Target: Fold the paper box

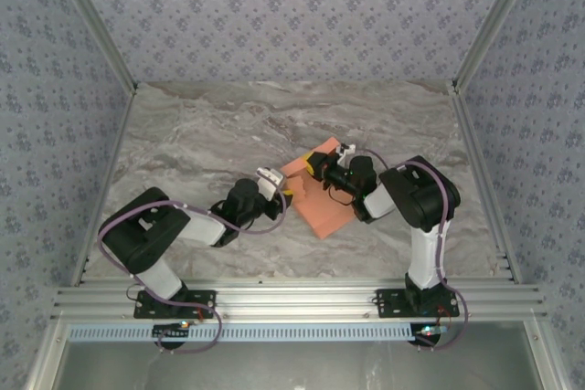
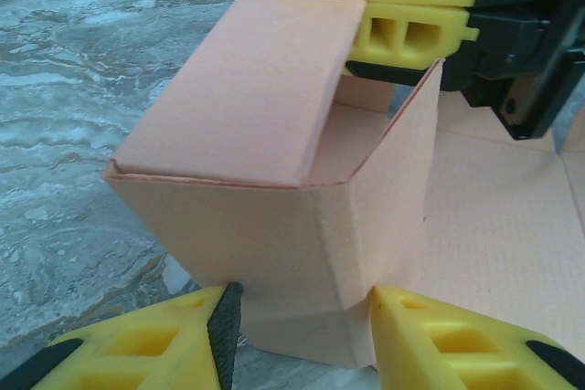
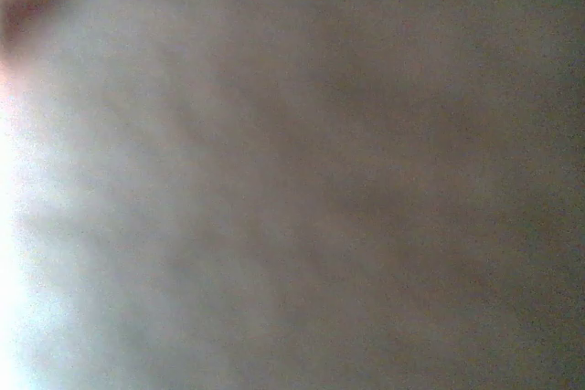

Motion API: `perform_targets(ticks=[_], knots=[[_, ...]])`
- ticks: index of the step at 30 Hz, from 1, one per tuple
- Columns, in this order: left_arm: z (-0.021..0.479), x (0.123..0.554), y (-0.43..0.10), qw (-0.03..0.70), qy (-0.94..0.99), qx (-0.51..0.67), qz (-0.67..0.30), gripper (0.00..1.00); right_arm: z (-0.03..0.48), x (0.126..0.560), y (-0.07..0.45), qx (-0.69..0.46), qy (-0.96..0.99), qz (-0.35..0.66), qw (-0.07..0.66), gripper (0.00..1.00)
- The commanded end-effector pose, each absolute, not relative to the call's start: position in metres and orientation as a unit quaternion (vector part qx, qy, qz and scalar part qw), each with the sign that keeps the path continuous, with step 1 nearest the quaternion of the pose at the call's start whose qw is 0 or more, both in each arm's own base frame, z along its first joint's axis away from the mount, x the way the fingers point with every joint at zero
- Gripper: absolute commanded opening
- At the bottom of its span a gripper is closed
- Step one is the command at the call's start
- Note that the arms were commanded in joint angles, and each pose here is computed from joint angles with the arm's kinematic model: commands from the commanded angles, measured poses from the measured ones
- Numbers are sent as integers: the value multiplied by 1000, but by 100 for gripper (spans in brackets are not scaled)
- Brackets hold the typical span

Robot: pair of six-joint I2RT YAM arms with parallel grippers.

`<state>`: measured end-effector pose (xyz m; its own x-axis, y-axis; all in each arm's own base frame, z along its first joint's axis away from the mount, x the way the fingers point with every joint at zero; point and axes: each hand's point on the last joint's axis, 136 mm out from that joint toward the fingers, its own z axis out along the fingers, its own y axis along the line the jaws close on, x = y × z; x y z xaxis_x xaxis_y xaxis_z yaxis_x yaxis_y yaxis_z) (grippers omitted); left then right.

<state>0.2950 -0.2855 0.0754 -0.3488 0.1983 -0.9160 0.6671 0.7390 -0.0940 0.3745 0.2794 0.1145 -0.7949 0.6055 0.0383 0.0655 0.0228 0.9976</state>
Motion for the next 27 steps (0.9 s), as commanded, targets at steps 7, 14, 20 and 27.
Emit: perform_targets(ticks=[7,14,20,27], knots=[[77,318,-274,519,802,237,-176,38,131,356,290,230,679,660,224,0],[83,328,-270,533,802,225,-151,36,135,339,294,224,681,649,254,0],[85,340,-265,539,809,201,-124,36,131,337,290,243,681,639,262,0],[90,345,-279,545,799,209,-145,43,117,337,291,286,680,626,254,0]])
